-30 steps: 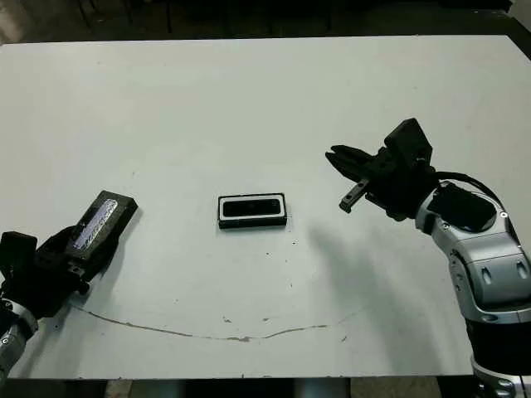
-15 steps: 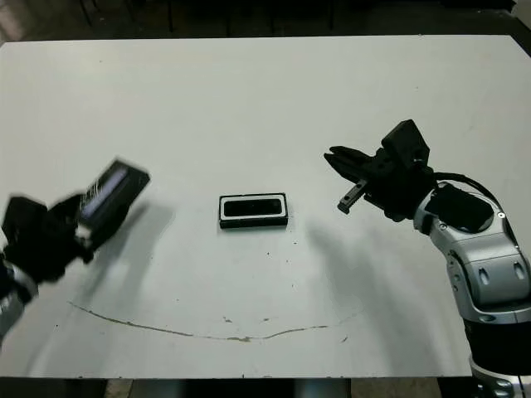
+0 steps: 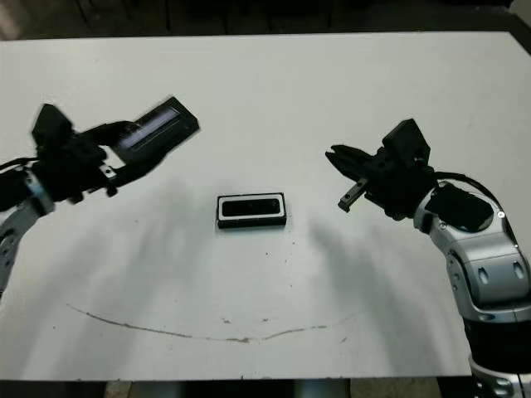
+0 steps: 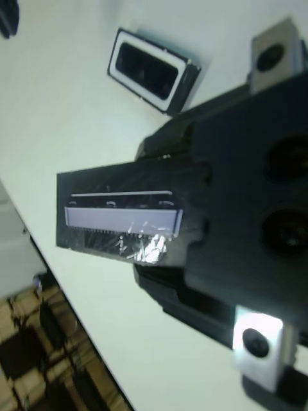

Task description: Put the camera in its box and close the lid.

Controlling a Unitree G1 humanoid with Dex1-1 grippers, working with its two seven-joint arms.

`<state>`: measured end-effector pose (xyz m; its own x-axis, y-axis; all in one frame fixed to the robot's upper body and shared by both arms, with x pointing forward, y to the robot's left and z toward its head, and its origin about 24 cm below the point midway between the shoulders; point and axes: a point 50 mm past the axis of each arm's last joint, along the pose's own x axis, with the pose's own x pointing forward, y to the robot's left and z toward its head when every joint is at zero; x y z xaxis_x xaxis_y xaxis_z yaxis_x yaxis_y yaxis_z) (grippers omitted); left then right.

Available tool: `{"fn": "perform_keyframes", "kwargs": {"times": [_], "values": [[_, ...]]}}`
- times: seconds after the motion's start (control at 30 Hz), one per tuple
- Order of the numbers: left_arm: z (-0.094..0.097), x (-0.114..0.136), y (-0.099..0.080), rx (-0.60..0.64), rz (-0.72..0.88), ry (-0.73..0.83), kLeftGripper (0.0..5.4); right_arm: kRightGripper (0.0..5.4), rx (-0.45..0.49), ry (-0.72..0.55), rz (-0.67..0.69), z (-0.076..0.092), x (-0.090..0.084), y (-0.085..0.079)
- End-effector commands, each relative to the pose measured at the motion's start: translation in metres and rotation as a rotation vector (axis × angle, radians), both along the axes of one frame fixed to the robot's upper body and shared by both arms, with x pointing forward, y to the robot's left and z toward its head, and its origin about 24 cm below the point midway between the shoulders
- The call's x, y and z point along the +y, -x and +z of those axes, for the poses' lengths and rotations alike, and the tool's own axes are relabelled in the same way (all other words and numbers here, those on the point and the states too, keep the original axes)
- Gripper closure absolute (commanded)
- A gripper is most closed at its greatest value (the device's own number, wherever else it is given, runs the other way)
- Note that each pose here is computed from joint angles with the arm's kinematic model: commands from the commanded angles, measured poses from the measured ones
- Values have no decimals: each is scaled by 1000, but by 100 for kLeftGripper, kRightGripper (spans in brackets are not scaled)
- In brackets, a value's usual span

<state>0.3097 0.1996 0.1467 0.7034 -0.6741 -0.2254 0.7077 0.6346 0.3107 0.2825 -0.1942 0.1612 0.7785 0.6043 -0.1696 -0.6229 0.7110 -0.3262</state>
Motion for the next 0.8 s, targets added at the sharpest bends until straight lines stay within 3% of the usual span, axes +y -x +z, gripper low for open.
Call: {"fn": "perform_keyframes", "kwargs": {"times": [0.03,0.4,0.63,0.8], "values": [[-13,-4,-5,68,-80,-52,257,540,32,7,-18,-5,-3,0],[-35,-16,-13,173,-219,1,257,540,37,10,-19,-6,-4,0],[-46,-22,-17,223,-305,138,257,540,37,15,-17,-7,-5,-1],[-54,-24,-22,331,-318,210,257,540,40,15,-26,-7,-4,0]]}}
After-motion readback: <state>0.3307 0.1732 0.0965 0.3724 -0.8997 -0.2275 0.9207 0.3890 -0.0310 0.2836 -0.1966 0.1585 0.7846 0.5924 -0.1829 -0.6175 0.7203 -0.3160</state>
